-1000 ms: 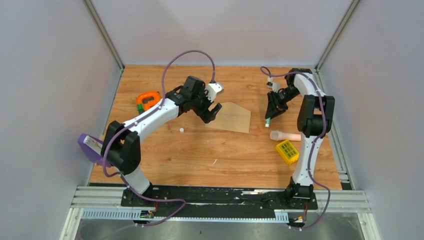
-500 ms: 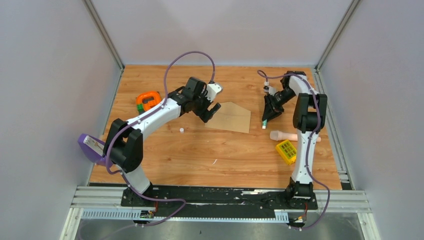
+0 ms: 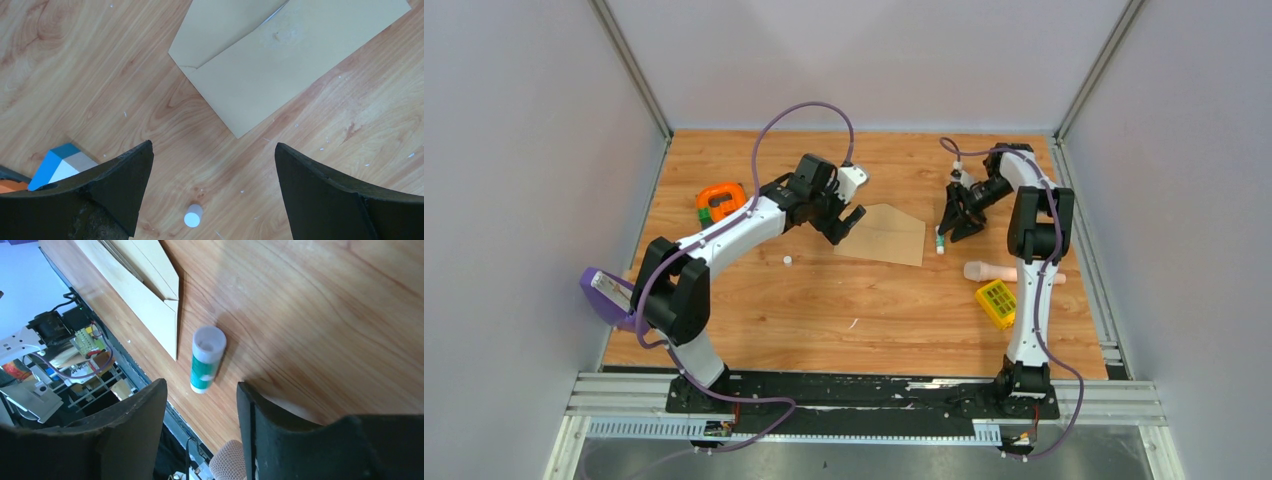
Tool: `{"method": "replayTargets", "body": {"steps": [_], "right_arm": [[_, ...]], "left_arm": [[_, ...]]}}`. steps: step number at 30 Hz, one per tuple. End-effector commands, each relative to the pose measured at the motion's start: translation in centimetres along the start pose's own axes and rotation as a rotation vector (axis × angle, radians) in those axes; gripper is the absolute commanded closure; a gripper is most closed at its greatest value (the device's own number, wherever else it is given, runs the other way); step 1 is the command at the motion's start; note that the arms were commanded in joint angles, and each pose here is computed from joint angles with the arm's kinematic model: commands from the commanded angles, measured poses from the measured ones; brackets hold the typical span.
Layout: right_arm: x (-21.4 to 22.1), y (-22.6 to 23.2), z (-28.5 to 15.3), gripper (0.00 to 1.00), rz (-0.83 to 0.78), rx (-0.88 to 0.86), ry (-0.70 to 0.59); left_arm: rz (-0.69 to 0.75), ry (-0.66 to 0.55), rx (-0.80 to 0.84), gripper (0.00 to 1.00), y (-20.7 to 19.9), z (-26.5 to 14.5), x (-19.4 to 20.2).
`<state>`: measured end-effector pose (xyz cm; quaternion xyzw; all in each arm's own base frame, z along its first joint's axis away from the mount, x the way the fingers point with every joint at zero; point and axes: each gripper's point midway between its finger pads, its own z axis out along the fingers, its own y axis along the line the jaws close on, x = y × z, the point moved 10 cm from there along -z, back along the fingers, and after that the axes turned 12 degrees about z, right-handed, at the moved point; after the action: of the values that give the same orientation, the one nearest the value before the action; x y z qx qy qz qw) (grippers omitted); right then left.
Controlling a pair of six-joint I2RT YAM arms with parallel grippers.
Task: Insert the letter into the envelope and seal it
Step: Place the solid glue at the center of the board.
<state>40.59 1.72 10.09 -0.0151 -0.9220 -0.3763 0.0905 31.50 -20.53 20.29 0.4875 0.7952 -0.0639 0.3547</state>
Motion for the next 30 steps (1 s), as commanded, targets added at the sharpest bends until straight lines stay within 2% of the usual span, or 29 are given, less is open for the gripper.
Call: {"method": "replayTargets", "body": {"steps": [1,9,14,22,26,30], "right_arm": [[-1.0,0.0,-0.3,0.40,-0.056,0.068,-0.075],[-1.3,0.5,-1.0,0.36,-0.105,0.229,-0.182],[-1.6,3.4,-2.5,0.36,-0.221,0.235,-0.290],[-2.8,7.8,-5.3,0.39,-0.398,0.091,-0.501],[-5.0,7.7,-4.1,0.40,-0.348,-0.024,-0.482],[-7.2,7.4,-2.4,0.41,-0.339,-0.051,-0.464]], "left_arm": [[-0.001,-0.054,-0.035,0.01,0.5,-0.4,-1.2],[-0.001,-0.053,-0.034,0.01,0.4,-0.5,-1.1],[0.001,-0.041,-0.008,0.01,0.2,-0.1,-0.9],[0.009,0.041,-0.043,0.01,-0.2,2.5,0.9],[0.014,0.112,-0.123,0.00,-0.1,3.8,1.8],[0.055,0.181,-0.227,0.00,0.1,4.9,2.0]]}}
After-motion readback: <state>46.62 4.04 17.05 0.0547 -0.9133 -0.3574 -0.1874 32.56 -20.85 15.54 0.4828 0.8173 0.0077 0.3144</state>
